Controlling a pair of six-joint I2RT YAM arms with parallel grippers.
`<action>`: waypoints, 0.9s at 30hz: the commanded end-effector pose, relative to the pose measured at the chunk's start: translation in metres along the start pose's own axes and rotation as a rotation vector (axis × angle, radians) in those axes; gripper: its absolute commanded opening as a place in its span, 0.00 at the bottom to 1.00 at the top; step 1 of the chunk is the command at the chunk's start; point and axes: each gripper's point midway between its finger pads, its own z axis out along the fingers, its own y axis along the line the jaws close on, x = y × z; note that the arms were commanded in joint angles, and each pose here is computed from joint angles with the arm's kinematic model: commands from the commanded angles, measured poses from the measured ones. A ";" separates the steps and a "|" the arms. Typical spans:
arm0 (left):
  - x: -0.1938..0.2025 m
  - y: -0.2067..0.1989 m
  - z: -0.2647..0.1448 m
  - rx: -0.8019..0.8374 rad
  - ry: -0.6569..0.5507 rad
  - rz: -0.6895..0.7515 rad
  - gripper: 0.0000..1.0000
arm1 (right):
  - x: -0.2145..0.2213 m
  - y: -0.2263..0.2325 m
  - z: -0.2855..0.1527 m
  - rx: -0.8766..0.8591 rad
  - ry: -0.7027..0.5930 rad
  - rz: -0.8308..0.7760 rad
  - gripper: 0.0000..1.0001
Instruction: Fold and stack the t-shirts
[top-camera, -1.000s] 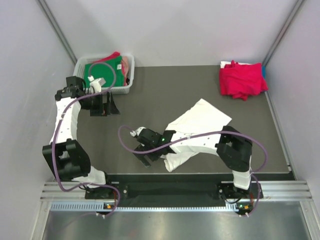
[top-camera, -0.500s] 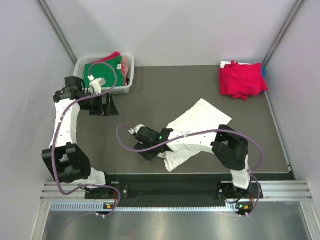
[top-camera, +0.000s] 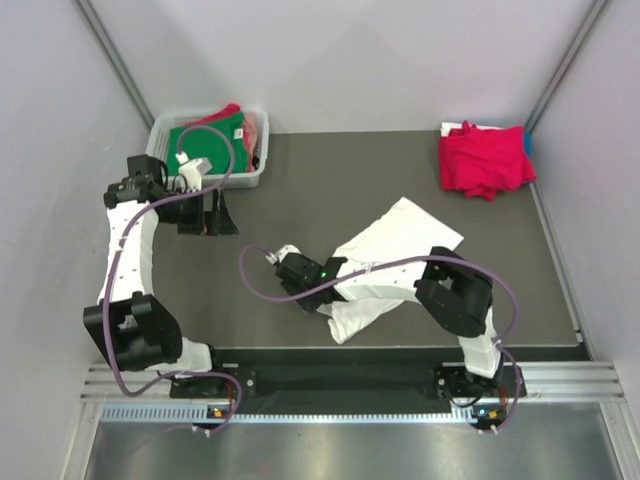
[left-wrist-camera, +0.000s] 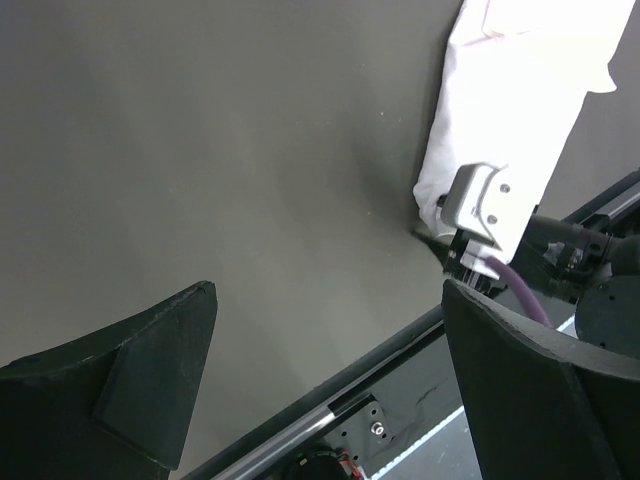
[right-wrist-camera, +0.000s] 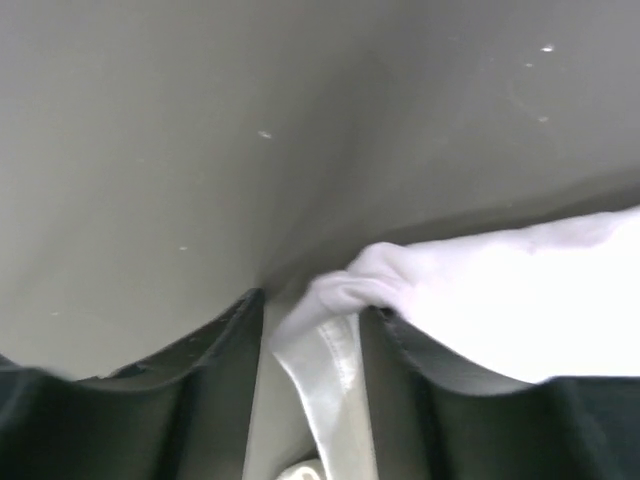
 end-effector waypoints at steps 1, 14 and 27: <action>-0.007 -0.009 -0.014 0.007 -0.043 0.059 0.98 | 0.006 -0.016 0.013 0.037 0.002 0.023 0.28; 0.002 -0.007 -0.008 0.024 -0.043 0.028 0.98 | -0.047 -0.100 -0.055 0.225 -0.162 0.071 0.00; 0.005 0.032 -0.015 0.124 -0.099 -0.152 0.98 | -0.109 -0.378 -0.339 0.933 -0.521 0.410 0.00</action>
